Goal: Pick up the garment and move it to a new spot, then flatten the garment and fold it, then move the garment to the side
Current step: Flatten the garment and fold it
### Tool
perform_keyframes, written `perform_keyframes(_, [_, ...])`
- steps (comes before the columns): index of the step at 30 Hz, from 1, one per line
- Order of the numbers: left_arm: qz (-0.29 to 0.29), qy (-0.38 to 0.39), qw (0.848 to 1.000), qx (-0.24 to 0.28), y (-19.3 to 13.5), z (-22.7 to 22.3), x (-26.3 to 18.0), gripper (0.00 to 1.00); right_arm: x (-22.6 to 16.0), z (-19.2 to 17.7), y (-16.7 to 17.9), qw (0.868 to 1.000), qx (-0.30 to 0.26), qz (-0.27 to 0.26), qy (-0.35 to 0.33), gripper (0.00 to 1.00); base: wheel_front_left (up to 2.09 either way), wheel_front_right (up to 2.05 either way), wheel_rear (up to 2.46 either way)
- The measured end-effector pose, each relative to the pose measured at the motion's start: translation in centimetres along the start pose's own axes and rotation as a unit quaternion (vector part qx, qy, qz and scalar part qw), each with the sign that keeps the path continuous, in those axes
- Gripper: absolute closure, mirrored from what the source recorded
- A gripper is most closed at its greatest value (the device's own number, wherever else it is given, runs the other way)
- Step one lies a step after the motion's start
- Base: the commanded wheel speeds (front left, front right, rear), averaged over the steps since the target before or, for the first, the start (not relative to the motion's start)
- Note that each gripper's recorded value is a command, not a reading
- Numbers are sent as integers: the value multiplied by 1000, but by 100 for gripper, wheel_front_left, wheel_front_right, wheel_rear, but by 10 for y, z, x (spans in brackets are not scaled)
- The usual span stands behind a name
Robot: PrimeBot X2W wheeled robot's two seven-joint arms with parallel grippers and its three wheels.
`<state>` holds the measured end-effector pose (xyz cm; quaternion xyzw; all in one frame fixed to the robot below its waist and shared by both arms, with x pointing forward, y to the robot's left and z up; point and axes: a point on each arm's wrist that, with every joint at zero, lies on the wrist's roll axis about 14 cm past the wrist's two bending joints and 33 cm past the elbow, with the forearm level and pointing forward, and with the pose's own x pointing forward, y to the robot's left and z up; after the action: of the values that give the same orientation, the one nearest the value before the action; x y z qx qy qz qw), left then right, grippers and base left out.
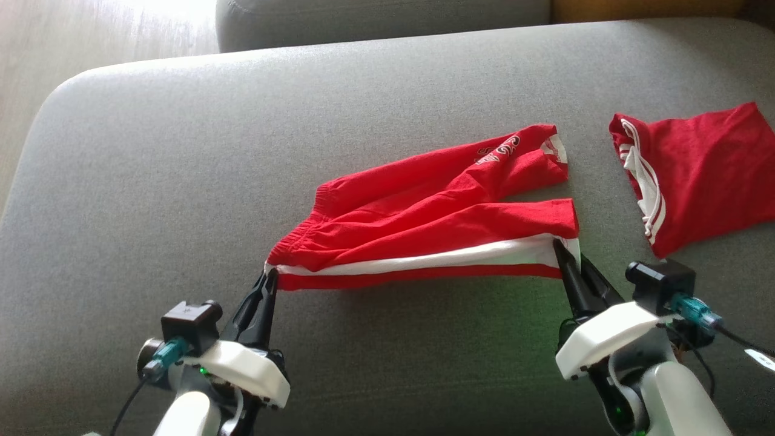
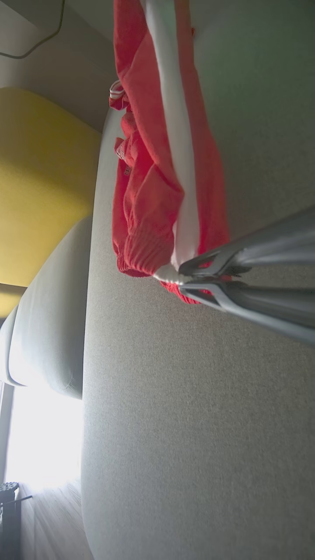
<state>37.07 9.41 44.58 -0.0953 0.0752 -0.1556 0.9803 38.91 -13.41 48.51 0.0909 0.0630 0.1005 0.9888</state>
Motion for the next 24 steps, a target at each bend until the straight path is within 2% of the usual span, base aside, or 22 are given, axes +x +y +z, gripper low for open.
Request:
perform_keyframes(5, [-2, 0, 1000, -5, -2, 1, -2, 100, -4, -1, -4, 1000, 2, -7, 10, 100, 0, 0, 0])
perform_keyframes(8, [-3, 7, 1000, -8, -2, -3, -2, 100, -7, -21, -14, 998, 9, -23, 51, 100, 0, 0, 0])
perform_keyframes(9, [-3, 12, 1000, -8, -2, -4, -2, 100, -9, -29, -15, 998, 11, -25, 64, 76, 0, 0, 0])
perform_keyframes(10, [-3, 16, 1000, -8, -2, -6, -2, 100, -12, -36, -16, 997, 13, -27, 75, 32, 0, 0, 0])
perform_keyframes(11, [-2, 20, 1000, -8, -2, -9, -2, 100, -15, -45, -17, 996, 17, -31, 88, 0, 0, 0, 0])
perform_keyframes(15, [-8, 62, 997, 34, 0, -32, -8, 100, -26, -77, -23, 990, 18, -41, 131, 0, 0, 0, 0])
perform_keyframes(24, [-4, 87, 996, 22, 2, -51, -11, 100, -24, -91, -16, 989, 29, -33, 141, 0, 0, 0, 0])
